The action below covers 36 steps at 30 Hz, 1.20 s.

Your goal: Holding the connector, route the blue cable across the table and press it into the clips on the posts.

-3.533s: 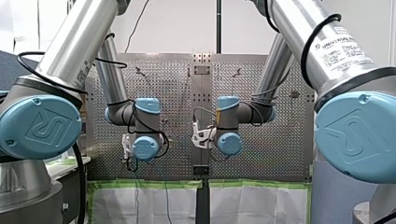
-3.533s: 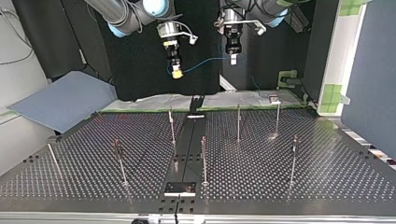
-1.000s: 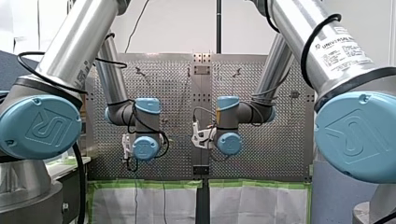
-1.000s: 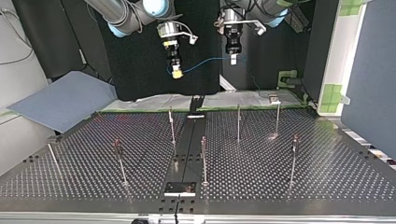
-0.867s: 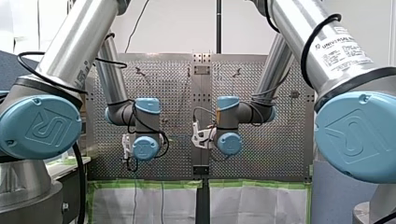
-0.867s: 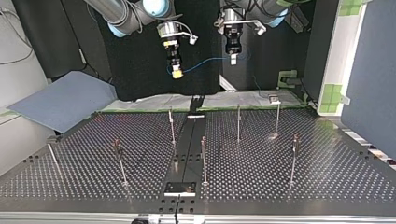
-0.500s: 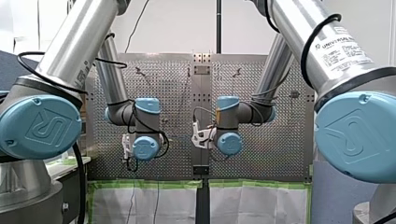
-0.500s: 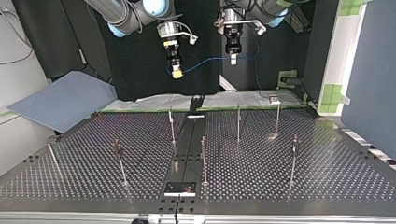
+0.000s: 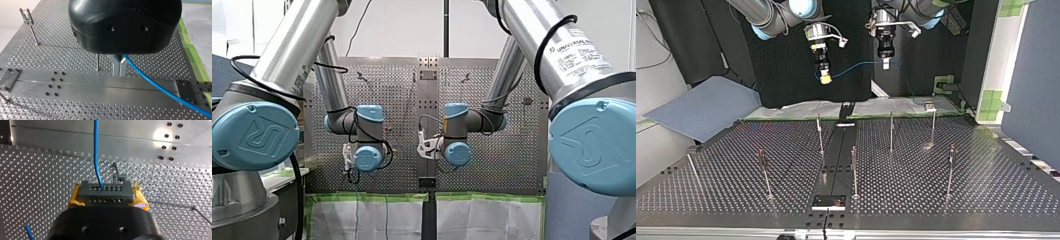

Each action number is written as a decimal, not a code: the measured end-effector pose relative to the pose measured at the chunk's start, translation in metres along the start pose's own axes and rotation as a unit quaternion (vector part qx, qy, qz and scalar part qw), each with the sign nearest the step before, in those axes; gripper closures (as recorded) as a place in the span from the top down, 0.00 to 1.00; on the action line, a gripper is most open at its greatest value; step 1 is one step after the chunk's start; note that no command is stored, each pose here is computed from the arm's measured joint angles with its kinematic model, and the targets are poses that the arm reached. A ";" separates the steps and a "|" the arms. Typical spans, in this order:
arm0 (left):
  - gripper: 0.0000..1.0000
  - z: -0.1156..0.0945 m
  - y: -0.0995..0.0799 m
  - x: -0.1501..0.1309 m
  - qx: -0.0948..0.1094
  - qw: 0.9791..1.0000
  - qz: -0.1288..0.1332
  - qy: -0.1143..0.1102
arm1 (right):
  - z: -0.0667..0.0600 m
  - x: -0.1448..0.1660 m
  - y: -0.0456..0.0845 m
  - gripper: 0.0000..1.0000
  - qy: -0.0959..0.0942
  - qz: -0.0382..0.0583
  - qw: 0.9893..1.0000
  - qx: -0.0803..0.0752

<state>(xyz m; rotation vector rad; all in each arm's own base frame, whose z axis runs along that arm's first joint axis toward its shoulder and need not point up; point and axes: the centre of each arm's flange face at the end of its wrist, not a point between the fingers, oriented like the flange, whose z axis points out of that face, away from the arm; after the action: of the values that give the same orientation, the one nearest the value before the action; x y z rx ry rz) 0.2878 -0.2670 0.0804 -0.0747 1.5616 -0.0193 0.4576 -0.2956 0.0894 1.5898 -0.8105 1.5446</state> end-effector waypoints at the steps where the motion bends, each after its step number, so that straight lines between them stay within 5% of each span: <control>1: 0.00 0.000 0.000 0.000 0.000 1.000 0.000 0.000 | 0.000 0.000 0.000 0.00 0.000 0.000 1.000 0.000; 14: 0.00 0.000 0.000 0.000 0.000 1.000 0.000 0.000 | 0.000 -0.001 -0.001 0.00 -0.002 -0.001 1.000 0.001; 25: 0.00 0.000 0.000 0.000 0.000 1.000 0.000 0.000 | -0.009 -0.044 -0.008 0.00 -0.048 -0.015 0.999 0.011; 36: 0.00 -0.004 0.001 0.003 0.002 1.000 0.006 0.006 | -0.010 -0.049 -0.009 0.00 -0.052 -0.017 0.998 0.011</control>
<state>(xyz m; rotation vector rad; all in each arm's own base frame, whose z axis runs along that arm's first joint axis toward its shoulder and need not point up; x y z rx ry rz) 0.2838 -0.2666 0.0771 -0.0617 1.5739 -0.0128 0.4564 -0.2854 0.0401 1.7026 -0.8212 1.4629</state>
